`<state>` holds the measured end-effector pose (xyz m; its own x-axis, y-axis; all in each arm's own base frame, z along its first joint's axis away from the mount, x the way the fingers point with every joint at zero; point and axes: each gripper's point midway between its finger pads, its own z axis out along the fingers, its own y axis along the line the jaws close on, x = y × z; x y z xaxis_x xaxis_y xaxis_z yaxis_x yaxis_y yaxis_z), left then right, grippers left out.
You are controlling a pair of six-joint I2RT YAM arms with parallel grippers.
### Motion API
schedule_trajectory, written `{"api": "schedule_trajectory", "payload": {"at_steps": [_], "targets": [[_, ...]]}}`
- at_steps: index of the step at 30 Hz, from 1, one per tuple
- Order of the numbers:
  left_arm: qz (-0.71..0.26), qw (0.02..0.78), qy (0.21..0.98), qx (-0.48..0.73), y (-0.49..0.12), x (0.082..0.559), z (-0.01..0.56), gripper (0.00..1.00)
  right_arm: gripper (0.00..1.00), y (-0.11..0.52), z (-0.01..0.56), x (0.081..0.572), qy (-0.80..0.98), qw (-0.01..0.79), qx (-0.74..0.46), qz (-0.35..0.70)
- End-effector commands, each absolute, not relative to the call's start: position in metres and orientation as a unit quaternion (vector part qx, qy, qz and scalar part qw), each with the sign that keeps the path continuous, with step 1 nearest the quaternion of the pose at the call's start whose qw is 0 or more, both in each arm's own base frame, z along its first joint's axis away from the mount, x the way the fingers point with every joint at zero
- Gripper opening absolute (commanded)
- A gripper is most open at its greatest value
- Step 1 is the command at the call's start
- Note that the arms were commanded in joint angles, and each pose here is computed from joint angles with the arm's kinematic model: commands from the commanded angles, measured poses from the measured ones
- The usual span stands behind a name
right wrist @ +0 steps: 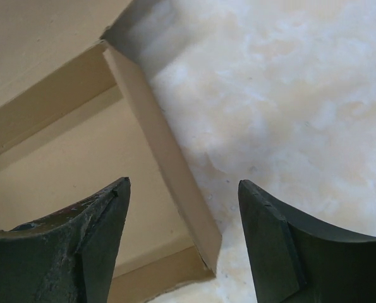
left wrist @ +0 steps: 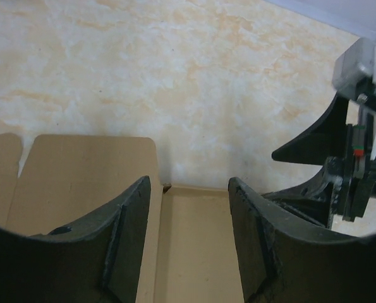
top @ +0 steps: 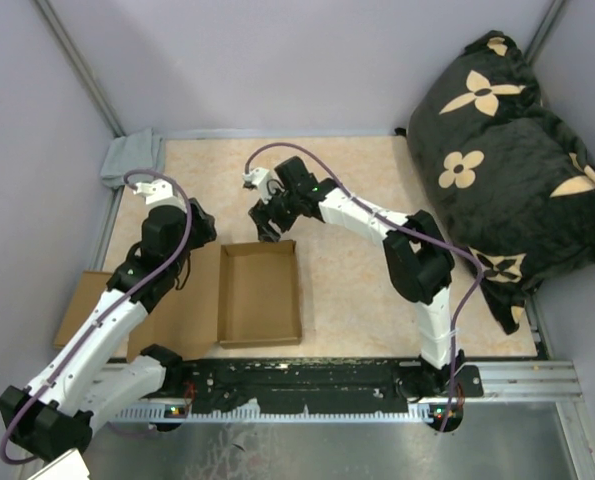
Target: Fold the paper box
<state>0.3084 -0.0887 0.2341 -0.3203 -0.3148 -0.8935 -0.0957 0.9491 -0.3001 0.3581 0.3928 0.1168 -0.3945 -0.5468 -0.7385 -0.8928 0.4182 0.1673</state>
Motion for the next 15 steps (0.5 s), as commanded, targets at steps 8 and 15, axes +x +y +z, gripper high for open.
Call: {"api": "schedule_trajectory", "payload": {"at_steps": [8,15], "targets": [[-0.080,0.574,0.800,-0.155,-0.070,0.293,0.236,0.59,0.66,0.439,0.093,0.341,0.734,0.304,-0.540,0.279],[-0.088,0.563,0.808,-0.149,-0.077,0.297,0.229,0.59,0.27,0.424,0.071,0.367,0.788,0.300,-0.487,0.226]]}}
